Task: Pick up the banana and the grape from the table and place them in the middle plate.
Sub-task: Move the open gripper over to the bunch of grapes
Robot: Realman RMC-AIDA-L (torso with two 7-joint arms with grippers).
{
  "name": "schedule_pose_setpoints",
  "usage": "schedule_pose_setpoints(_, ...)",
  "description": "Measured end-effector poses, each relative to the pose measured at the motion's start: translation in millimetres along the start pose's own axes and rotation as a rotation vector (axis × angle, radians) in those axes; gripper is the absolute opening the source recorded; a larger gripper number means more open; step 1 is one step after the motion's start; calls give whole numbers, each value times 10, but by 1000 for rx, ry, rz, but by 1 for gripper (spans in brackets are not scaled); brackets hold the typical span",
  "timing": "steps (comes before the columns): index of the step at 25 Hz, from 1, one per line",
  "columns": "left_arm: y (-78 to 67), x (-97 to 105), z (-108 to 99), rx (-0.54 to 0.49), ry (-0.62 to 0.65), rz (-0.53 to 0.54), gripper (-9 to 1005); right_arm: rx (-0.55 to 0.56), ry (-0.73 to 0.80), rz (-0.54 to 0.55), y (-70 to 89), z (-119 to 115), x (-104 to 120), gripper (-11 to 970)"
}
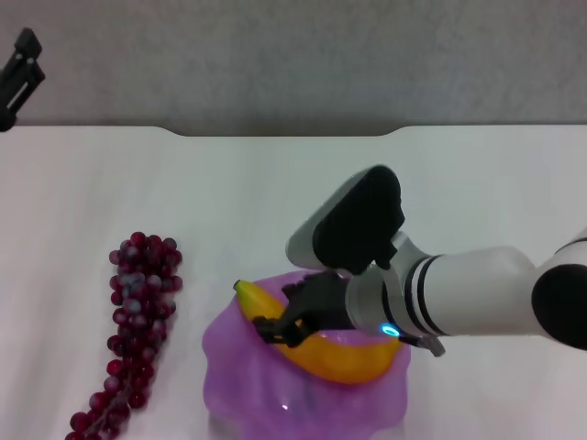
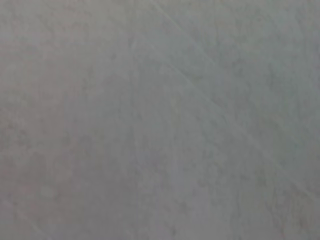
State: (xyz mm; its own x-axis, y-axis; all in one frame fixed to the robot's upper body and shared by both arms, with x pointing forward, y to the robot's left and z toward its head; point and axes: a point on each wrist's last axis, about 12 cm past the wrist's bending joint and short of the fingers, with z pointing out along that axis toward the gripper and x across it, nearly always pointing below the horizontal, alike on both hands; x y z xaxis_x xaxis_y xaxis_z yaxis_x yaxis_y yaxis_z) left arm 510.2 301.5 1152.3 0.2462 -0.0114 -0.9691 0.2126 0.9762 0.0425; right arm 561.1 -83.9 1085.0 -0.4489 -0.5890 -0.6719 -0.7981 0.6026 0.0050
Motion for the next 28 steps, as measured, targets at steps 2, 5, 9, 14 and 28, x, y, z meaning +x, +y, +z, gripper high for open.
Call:
schedule_pose_setpoints(2, -19, 14, -3, 11, 11, 1, 874, 3, -46, -15, 6, -52, -58, 603)
schedule_pose_setpoints(5, -67, 34, 35, 39, 33, 0, 874, 26, -156, -19, -39, -223, -113, 603)
schedule_pose_setpoints(9, -158, 41, 88, 82, 40, -7, 874, 144, -365, 3, -193, -590, -123, 603)
schedule_pose_setpoints(14, -257, 46, 125, 125, 41, -13, 874, 327, -523, 77, -439, -957, 25, 602)
schedule_pose_setpoints(28, -284, 60, 242, 161, 256, 22, 873, 632, -591, 295, -914, -1641, 647, 602)
